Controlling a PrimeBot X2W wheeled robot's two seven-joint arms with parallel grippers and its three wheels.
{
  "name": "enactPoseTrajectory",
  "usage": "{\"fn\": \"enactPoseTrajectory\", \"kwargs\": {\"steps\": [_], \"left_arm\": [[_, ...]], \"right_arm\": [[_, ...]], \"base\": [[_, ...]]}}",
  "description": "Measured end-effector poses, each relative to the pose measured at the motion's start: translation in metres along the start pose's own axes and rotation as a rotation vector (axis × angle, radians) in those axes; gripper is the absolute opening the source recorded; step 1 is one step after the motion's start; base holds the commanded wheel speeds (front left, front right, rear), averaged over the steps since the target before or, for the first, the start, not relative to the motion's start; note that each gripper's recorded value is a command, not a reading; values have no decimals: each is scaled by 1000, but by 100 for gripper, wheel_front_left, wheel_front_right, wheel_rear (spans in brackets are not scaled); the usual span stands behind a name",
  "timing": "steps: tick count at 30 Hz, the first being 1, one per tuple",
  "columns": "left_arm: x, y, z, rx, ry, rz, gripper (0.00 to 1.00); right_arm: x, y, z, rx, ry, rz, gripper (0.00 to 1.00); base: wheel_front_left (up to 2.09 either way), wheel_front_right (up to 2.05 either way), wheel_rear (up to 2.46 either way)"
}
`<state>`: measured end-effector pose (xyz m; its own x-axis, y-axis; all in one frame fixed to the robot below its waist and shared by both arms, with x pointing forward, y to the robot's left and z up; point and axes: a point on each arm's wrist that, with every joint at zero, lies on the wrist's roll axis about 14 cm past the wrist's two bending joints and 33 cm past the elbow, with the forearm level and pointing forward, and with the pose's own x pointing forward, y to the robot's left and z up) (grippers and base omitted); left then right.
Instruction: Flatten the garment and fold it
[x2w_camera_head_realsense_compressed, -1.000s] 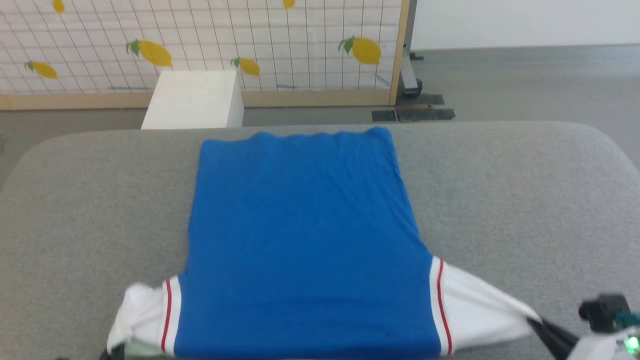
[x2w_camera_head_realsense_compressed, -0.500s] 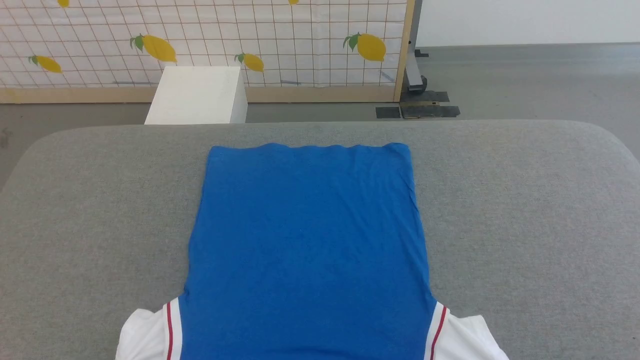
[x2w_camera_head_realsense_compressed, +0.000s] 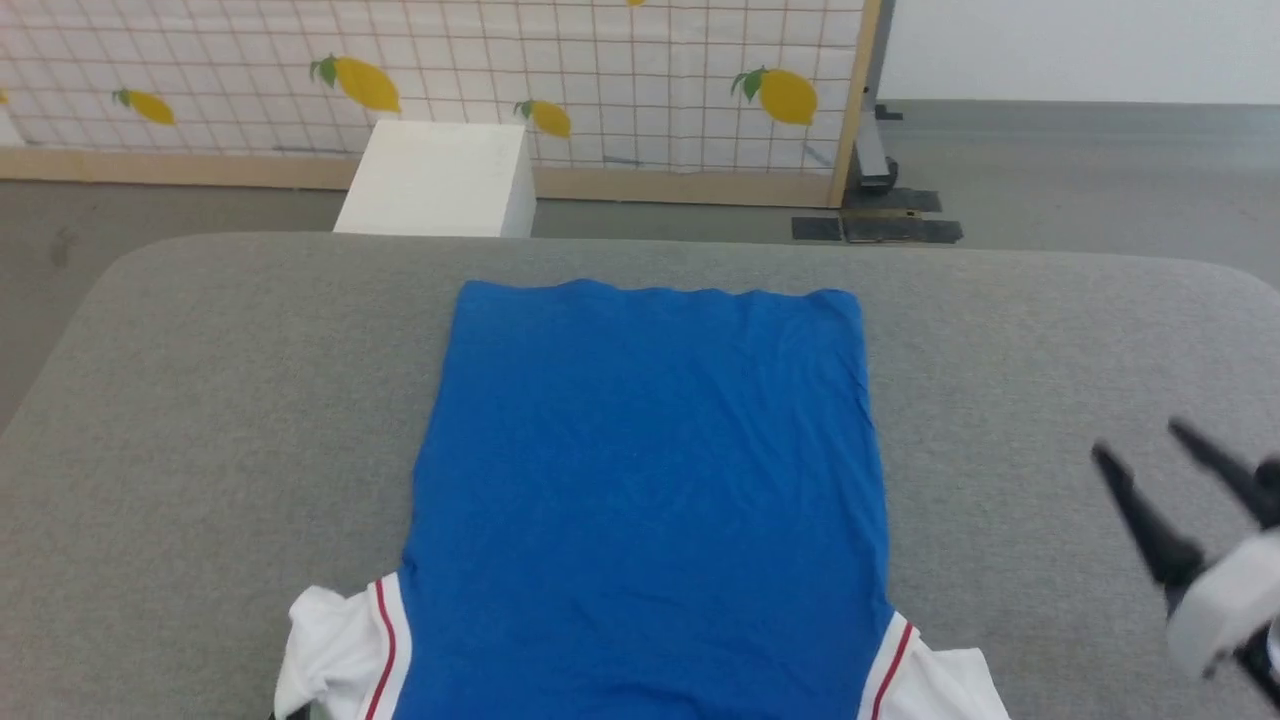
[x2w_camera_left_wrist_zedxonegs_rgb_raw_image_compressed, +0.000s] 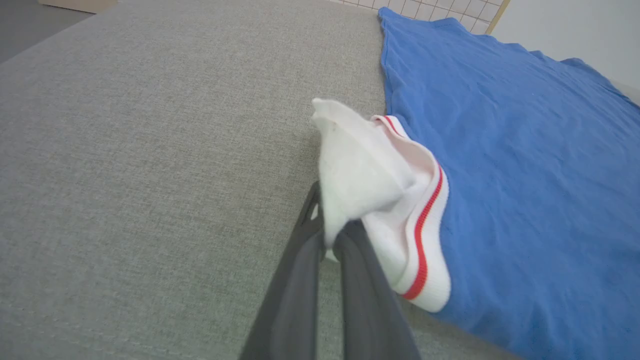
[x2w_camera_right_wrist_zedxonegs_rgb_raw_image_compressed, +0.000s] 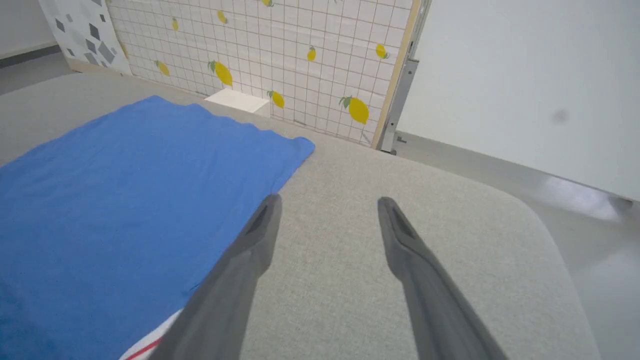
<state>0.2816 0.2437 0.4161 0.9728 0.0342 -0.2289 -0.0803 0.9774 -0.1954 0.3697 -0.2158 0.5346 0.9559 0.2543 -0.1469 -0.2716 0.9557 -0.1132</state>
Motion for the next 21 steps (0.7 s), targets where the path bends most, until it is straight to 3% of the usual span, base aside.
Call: {"fn": "enactPoseTrajectory", "kwargs": {"steps": [4,10,16,21], "left_arm": [[6,-6,11,24,-31,-19,0],[18,-18,25,41,-67,-48,0],[30,-24,34,41,-86,-52,0],[46,-34,39,41,-100,-60,0]], "right_arm": [[36,-9,45,-76,-19,15,100],[98,-4,65,-169,118,71,100],[150,12,42,-248,425,150,100],[183,0,12,-261,703,138,100]], "base": [[0,0,0],[0,0,0],[0,0,0],[0,0,0]]}}
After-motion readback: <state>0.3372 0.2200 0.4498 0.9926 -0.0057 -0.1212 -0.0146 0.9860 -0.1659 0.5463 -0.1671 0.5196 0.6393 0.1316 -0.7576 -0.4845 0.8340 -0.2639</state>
